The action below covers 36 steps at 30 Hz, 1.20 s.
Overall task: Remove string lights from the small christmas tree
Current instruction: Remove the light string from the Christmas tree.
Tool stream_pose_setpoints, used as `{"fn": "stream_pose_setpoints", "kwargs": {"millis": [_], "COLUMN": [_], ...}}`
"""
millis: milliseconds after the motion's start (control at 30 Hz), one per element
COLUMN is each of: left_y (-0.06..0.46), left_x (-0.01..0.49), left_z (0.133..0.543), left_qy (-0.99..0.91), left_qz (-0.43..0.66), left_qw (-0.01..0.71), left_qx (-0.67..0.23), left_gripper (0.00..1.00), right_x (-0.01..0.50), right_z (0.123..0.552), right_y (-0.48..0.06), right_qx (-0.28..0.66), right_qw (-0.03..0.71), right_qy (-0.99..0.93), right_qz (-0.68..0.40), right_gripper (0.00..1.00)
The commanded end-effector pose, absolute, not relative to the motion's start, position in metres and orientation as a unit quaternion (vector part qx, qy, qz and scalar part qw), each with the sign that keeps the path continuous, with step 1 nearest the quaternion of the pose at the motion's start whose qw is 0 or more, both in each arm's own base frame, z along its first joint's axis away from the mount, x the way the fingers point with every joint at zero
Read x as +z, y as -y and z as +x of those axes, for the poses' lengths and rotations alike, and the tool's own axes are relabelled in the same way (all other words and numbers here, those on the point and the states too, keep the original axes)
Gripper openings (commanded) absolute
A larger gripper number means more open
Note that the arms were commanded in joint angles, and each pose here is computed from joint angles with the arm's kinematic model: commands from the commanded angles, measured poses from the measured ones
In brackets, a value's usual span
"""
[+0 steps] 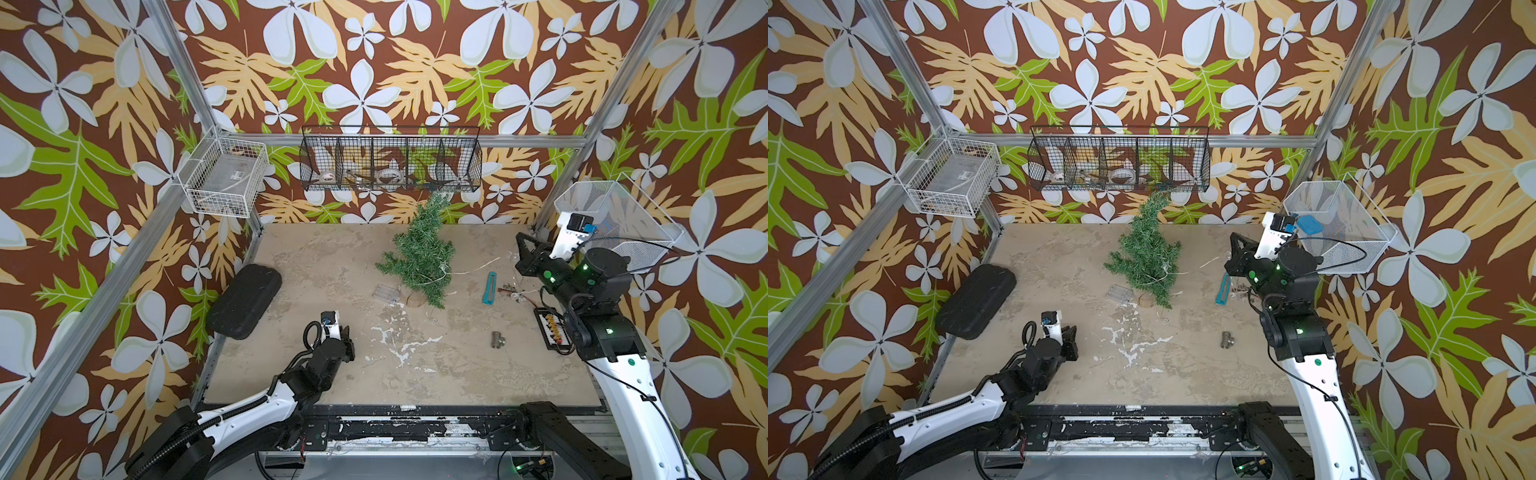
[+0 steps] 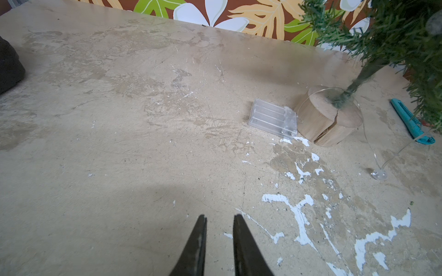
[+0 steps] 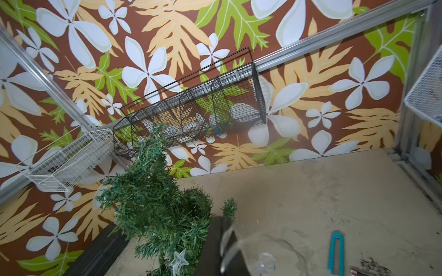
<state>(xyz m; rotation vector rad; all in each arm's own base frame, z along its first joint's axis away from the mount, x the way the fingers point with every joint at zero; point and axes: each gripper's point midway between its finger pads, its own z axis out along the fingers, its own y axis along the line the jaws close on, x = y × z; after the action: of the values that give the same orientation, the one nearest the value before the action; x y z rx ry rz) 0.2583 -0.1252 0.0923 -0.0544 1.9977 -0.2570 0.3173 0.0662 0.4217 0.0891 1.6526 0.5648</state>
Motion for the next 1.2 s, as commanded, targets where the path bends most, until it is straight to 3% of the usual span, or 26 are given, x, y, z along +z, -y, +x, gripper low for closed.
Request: {"fn": "stream_pose_setpoints", "kwargs": {"millis": [0,333,633,1167], "left_y": [0.127,0.128,0.128,0.129], "left_x": [0.098,0.098,0.097,0.097], "left_z": [0.261,0.261,0.260,0.260], "left_qy": [-0.834,-0.833,-0.834,-0.834], "left_qz": [-0.026,-0.025,-0.026,-0.025], "left_qw": [0.540,0.540,0.538,0.538], "left_qx": [-0.113,-0.116,-0.117,-0.119], "left_gripper": [0.23,0.21,0.21,0.21], "right_x": [0.443,0.465,0.523,0.607], "right_z": [0.309,0.288,0.279,0.321], "right_y": [-0.094,-0.184,-0.251,-0.306], "right_qx": [0.315,0.355,0.396,0.422], "right_qw": [0.643,0.635,0.641,0.665], "right_qy": [-0.698,-0.675,-0.631,-0.582], "right_qz": [-0.015,-0.125,-0.185,-0.203], "right_gripper": [0.00,0.00,0.00,0.00]}}
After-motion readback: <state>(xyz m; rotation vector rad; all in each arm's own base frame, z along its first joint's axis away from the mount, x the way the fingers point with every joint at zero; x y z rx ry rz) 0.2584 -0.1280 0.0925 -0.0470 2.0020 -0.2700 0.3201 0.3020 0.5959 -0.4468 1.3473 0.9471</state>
